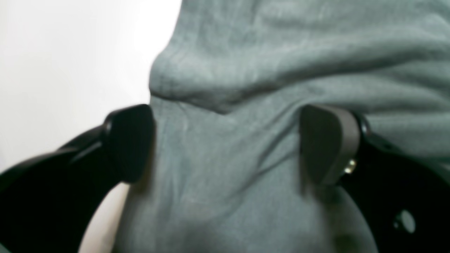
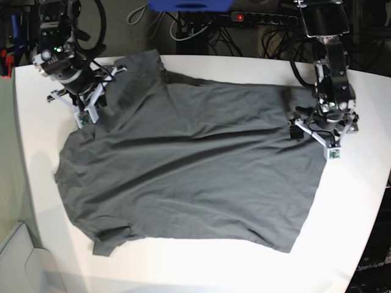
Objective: Layout the t-shirt on the table in an organized manner, then fold the t-shirt properly
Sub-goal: 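Drag the shirt's shoulder with the right gripper away from the left gripper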
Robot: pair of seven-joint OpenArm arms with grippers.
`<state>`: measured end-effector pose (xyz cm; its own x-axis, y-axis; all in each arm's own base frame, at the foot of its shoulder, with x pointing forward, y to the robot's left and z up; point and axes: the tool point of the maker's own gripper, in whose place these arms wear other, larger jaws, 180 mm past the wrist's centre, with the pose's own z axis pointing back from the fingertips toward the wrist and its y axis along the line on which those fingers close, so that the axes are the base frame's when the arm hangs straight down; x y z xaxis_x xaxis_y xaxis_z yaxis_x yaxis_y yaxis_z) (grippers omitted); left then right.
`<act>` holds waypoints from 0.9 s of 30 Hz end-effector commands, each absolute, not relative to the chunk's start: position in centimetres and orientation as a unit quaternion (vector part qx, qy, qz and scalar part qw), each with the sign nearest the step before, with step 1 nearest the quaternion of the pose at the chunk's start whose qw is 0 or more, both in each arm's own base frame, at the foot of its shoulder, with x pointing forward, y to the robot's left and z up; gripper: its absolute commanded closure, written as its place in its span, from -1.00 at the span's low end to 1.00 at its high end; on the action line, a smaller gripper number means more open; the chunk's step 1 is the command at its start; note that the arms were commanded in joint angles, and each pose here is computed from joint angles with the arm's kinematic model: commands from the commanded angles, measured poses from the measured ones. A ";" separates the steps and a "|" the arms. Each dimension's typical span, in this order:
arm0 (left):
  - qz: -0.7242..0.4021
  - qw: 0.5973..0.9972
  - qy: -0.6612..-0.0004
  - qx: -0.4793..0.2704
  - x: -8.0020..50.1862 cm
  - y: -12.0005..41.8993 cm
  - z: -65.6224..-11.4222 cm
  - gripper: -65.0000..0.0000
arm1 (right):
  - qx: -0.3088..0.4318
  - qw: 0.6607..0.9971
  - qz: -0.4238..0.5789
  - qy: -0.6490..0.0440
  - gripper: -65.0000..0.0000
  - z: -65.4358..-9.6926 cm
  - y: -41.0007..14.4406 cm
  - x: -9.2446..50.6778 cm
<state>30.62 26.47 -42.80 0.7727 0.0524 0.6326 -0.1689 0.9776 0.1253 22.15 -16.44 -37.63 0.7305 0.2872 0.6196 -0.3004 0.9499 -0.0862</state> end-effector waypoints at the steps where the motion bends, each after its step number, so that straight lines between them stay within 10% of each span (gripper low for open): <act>1: 0.053 0.950 -0.292 0.101 29.1 26.9 -43.9 -1.00 | 0.008 0.927 0.171 -0.334 1.00 -37.2 -16.7 21.8; 10: 0.051 0.949 -0.292 0.105 29.2 27.2 -43.8 -0.97 | 0.009 0.933 0.171 -0.315 1.00 -38.0 -17.2 20.2; 19: 0.052 0.947 -0.299 0.106 29.8 27.3 -43.3 0.62 | 0.017 0.936 0.172 -0.305 1.00 -38.5 -16.7 19.4; 27: 0.052 0.946 -0.299 0.109 30.1 27.4 -43.1 0.66 | 0.029 0.938 0.174 -0.298 1.00 -39.0 -15.9 18.7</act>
